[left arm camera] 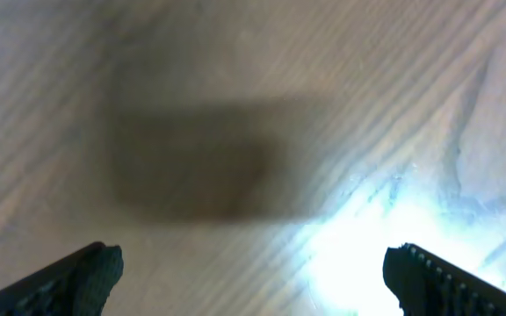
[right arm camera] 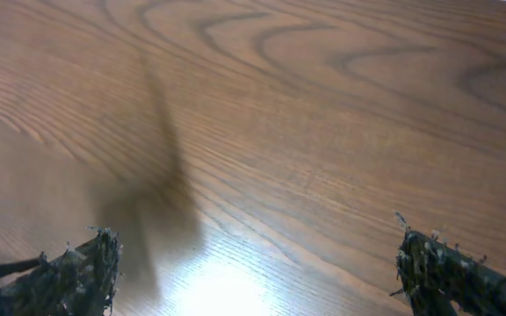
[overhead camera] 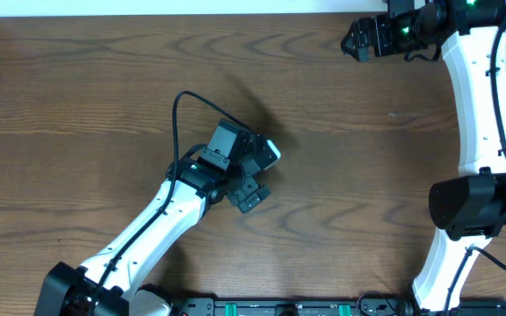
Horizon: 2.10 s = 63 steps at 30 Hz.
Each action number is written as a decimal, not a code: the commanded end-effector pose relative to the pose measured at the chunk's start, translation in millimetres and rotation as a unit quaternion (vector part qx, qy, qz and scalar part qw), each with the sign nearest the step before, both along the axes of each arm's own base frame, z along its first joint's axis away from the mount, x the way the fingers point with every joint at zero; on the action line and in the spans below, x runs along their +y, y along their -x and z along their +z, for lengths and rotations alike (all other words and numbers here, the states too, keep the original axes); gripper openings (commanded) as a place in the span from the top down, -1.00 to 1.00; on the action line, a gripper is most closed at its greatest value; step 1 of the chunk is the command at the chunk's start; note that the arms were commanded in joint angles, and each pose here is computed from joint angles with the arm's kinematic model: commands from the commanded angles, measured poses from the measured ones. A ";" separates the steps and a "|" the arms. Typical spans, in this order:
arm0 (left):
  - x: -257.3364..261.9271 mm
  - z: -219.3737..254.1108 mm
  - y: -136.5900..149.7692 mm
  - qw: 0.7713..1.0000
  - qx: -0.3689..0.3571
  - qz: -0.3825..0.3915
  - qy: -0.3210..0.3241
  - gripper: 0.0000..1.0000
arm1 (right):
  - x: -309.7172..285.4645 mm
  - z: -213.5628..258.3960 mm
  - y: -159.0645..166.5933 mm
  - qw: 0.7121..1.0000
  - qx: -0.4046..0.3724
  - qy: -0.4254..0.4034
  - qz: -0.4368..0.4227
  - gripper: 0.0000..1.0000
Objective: Untangle cables
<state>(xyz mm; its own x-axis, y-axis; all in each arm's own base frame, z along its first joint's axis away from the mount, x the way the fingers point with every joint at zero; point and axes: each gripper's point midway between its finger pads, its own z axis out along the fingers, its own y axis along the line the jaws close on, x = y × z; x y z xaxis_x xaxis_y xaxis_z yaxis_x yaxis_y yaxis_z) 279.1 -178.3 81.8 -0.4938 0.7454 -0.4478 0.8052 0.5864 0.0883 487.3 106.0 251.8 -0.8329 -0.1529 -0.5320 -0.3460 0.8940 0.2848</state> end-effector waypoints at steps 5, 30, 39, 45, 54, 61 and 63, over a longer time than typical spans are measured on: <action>13.4 11.6 19.3 1.000 0.018 0.006 -0.013 -1.00 | 0.7 24.6 4.6 0.999 -0.031 0.001 0.006 -0.99; 101.6 66.9 13.8 0.908 -0.189 0.296 0.229 -1.00 | 0.1 24.6 4.5 1.000 -0.031 0.001 0.006 -0.99; 124.0 137.1 3.0 0.822 -0.370 0.297 0.316 -1.00 | 0.1 24.6 4.5 1.000 -0.031 0.001 0.006 -0.99; 130.9 162.2 9.0 0.789 -0.426 0.287 0.338 -1.00 | 0.7 24.6 4.7 0.999 -0.031 0.001 0.007 -0.99; 133.7 183.8 21.6 0.767 -0.459 0.276 0.353 -1.00 | 0.7 24.6 4.6 0.999 -0.031 0.001 0.006 -0.99; 136.6 185.6 30.9 0.753 -0.476 0.273 0.362 -1.00 | 0.7 24.4 4.6 1.000 -0.031 0.001 0.006 -0.99; 139.3 178.2 31.9 0.749 -0.472 0.282 0.369 -1.00 | 0.7 24.6 4.6 0.999 -0.031 0.001 0.006 -0.99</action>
